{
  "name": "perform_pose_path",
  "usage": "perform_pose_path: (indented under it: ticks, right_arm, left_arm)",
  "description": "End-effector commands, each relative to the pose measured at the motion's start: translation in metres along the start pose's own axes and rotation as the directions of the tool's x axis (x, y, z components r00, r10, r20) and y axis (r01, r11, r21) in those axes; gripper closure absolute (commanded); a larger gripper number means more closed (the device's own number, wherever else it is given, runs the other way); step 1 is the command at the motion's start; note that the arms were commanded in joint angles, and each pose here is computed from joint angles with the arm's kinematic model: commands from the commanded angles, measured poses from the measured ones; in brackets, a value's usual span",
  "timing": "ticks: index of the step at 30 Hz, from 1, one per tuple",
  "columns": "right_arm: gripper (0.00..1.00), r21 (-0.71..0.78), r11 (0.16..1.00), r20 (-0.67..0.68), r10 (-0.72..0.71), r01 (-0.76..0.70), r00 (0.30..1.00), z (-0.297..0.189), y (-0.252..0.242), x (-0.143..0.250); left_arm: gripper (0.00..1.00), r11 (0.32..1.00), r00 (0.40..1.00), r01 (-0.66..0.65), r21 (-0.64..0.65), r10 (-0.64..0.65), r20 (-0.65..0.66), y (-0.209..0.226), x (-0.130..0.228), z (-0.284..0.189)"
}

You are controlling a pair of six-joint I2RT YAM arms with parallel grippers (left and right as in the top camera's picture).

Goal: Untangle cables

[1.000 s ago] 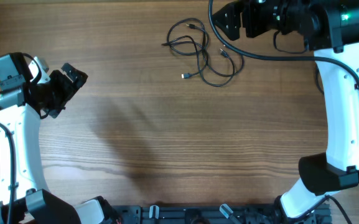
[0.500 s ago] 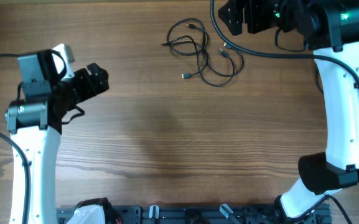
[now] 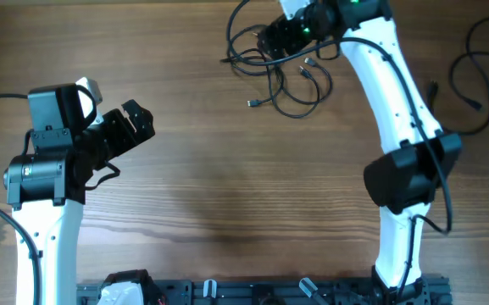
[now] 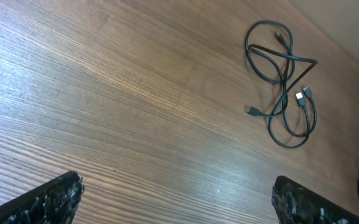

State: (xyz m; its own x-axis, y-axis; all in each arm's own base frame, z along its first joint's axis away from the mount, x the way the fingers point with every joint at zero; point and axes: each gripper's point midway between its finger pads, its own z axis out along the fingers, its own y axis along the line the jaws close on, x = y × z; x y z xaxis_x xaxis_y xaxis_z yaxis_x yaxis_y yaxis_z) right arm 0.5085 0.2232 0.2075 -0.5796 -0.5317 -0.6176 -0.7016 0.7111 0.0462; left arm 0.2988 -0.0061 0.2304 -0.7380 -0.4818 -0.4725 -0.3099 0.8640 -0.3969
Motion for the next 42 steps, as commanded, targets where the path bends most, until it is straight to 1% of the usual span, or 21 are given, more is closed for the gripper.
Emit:
perform_pose_path:
  ticks: [1,4,5,6,9,11,14,19,24,28,30,31,34,38,42]
  right_arm:
    - [0.1,-0.014,1.0,-0.03,-0.007,0.007,1.0,0.033,-0.005,0.011]
    - [0.1,-0.021,1.0,-0.033,-0.019,0.018,0.999,0.055,-0.007,0.014]
    - [0.12,-0.026,0.998,-0.036,-0.05,0.049,0.998,0.067,-0.006,0.017]
    - [0.13,-0.032,0.998,-0.042,-0.05,0.049,0.998,0.072,-0.005,0.019]
    - [0.15,-0.07,0.996,-0.046,-0.052,0.049,0.998,0.077,0.004,0.021]
    - [0.15,-0.12,0.99,-0.033,-0.084,0.079,0.996,0.077,0.014,0.02]
    - [0.15,-0.138,0.986,-0.033,-0.104,0.098,0.994,0.079,0.019,0.021]
    - [0.18,-0.162,0.968,-0.047,-0.201,0.192,0.978,0.087,0.025,0.032]
    - [0.2,-0.168,0.967,-0.055,-0.202,0.191,0.978,0.102,0.025,0.044]
    - [0.23,-0.144,0.969,-0.014,-0.205,0.201,0.979,0.112,0.021,0.04]
    - [0.27,-0.133,0.971,0.004,-0.201,0.2,0.98,0.113,0.019,0.034]
    - [0.33,-0.128,0.975,0.012,-0.184,0.184,0.983,0.113,0.018,0.032]
    - [0.34,-0.143,0.975,0.036,-0.164,0.167,0.986,0.113,0.021,0.027]
    - [0.35,-0.169,0.973,0.033,-0.155,0.158,0.987,0.119,0.024,0.031]
    - [0.41,-0.181,0.972,0.019,-0.149,0.15,0.989,0.127,0.024,0.037]
  left_arm:
    - [0.0,1.0,1.0,0.004,0.002,-0.004,0.028,-0.003,-0.005,-0.006]
    - [0.0,1.0,1.0,0.004,0.002,-0.005,0.027,-0.003,-0.005,-0.006]
    - [0.0,1.0,1.0,0.004,0.002,-0.005,0.027,-0.003,-0.005,-0.006]
    - [0.0,1.0,1.0,0.004,0.002,-0.005,0.027,-0.003,-0.005,-0.006]
    - [0.0,1.0,1.0,0.005,0.002,-0.005,0.027,-0.003,-0.005,-0.006]
    - [0.0,1.0,1.0,0.005,0.002,-0.005,0.027,-0.003,-0.005,-0.006]
    - [0.0,1.0,1.0,0.005,0.002,-0.005,0.027,-0.003,-0.005,-0.006]
    - [0.0,1.0,1.0,0.005,0.002,-0.005,0.027,-0.003,-0.005,-0.006]
    - [0.0,1.0,1.0,0.004,0.002,-0.005,0.027,-0.003,-0.005,-0.006]
    - [0.0,1.0,1.0,0.005,0.001,-0.005,0.027,-0.003,-0.005,-0.006]
    - [0.0,1.0,1.0,0.005,0.001,-0.005,0.027,-0.003,-0.005,-0.006]
    - [0.0,1.0,1.0,0.005,0.001,-0.005,0.027,-0.003,-0.005,-0.006]
    - [0.0,1.0,1.0,0.005,0.001,-0.005,0.027,-0.003,-0.005,-0.006]
    - [0.0,1.0,1.0,0.009,-0.008,-0.009,0.006,-0.001,-0.004,0.001]
    - [0.0,1.0,1.0,0.013,-0.017,-0.013,-0.011,0.001,-0.002,0.005]
